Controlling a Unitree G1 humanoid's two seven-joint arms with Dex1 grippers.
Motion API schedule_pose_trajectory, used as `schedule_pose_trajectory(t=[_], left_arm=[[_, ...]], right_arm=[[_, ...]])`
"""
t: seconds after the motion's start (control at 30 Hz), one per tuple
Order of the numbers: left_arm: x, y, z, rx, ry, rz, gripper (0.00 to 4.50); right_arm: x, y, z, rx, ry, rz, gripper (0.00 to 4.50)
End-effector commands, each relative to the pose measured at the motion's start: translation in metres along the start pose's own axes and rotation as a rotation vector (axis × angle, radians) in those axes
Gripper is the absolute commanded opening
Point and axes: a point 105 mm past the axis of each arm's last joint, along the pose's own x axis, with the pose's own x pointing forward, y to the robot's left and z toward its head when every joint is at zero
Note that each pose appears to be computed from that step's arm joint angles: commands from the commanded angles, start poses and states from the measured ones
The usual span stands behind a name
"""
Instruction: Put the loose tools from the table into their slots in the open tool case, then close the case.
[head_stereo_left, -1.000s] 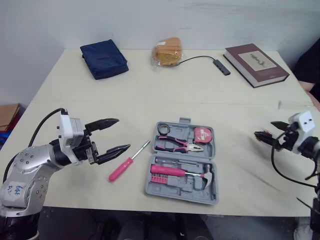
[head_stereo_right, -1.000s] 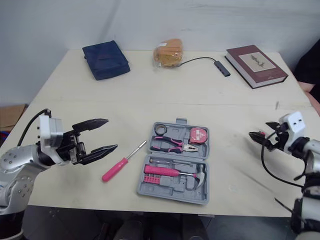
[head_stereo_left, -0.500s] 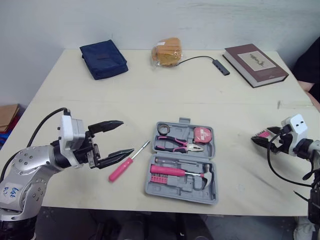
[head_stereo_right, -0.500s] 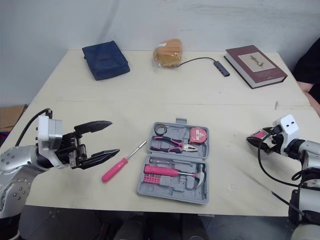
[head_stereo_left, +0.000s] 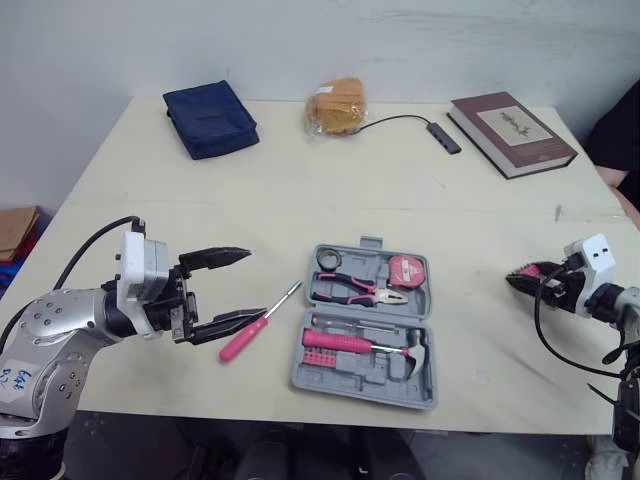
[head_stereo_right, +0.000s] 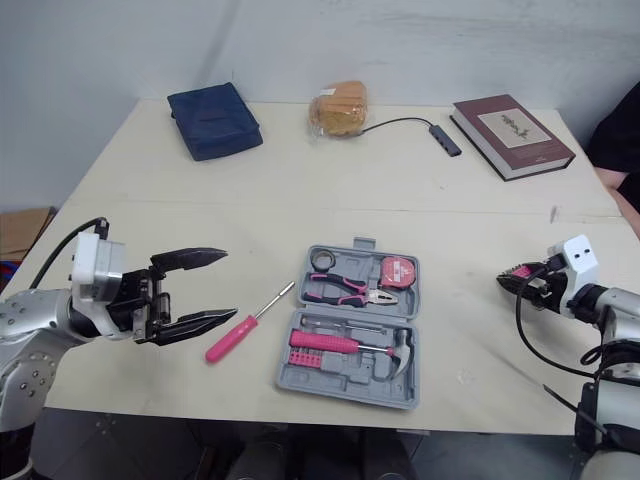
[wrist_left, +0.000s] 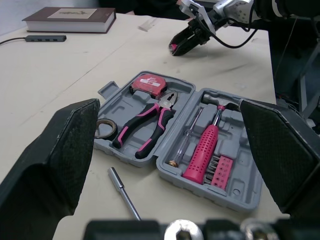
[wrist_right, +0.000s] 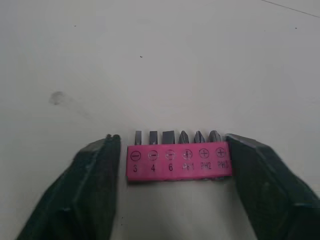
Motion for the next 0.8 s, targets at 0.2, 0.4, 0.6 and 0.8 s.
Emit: schedule_pose_trajectory(t=[0.2, 0.4, 0.6, 0.8], left_arm=[[0.0, -0.004, 0.005, 0.007, -0.006, -0.03, 4.5], [0.003, -0.004, 0.005, 0.008, -0.012, -0.037, 4.5], [0.004, -0.005, 0.002, 0.005, -0.015, -0.038, 4.5], [0.005, -0.004, 0.0, 0.005, -0.019, -0.038, 4.5]], right_arm=[[0.0, 0.005, -0.028, 0.077, 0.069, -0.006, 2.19], [0.001, 0.005, -0.012, 0.052, -0.02, 0.002, 2.19], [-0.004, 0.015, 0.008, 0.011, -0.111, 0.117, 2.19], [-0.021, 0.034, 0.026, -0.035, -0.202, 0.236, 2.19]])
